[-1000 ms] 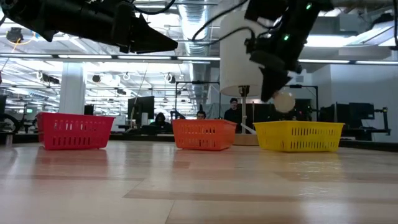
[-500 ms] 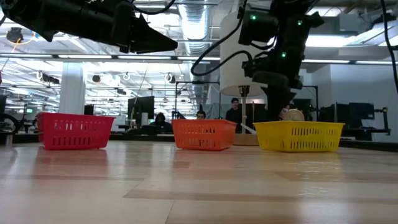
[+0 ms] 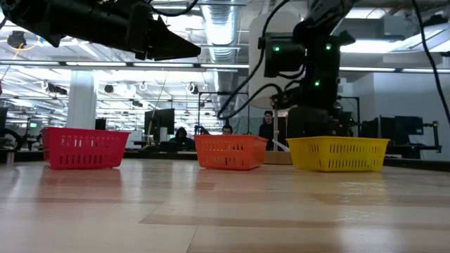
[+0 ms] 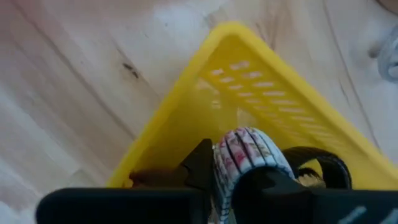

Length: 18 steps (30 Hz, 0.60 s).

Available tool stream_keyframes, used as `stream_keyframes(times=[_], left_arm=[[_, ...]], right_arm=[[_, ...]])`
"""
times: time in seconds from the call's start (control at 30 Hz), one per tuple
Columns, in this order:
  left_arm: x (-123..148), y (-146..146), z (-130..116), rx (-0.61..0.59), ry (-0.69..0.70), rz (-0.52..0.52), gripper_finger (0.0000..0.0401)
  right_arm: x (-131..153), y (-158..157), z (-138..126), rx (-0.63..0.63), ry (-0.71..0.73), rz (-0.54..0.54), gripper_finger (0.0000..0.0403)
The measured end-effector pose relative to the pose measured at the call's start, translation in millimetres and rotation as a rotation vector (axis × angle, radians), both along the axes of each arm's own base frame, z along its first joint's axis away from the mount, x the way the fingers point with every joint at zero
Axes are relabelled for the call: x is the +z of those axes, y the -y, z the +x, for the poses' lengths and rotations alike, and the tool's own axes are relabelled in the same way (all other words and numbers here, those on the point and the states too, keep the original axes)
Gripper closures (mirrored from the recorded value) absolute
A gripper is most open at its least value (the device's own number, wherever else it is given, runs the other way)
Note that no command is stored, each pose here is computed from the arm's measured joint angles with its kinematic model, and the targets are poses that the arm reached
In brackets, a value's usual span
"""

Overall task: Pick & Place Office items
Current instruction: Put the white wrist watch into the yellow bin, then return to Home Position

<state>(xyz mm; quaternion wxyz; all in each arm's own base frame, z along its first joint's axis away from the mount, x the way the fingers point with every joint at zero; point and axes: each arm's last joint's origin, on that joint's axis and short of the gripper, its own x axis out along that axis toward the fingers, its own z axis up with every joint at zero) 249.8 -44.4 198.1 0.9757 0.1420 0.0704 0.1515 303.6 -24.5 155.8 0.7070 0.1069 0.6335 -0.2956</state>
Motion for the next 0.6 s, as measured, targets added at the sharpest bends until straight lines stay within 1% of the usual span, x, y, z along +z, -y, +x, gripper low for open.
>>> stream_keyframes(times=[0.1, 0.2, 0.4, 0.5, 0.6], left_arm=[[0, 0, 0, 0.000, 0.000, 0.000, 0.0257], [0, 0, 0, 0.000, 0.000, 0.000, 0.0257], [0, 0, 0, 0.000, -0.001, 0.000, 0.0257], [0, 0, 0, 0.000, 0.000, 0.000, 0.0257], [0, 0, 0, 0.000, 0.000, 0.000, 0.0257]], right_arm=[[4, 4, 4, -0.012, -0.012, 0.001, 0.0348], [11, 6, 10, -0.017, 0.023, -0.002, 0.0332], [21, 0, 15, 0.002, 0.059, -0.007, 0.0309], [21, -4, 11, -0.012, 0.022, -0.004, 0.0298], [21, -8, 3, -0.040, -0.058, -0.002, 0.0287]])
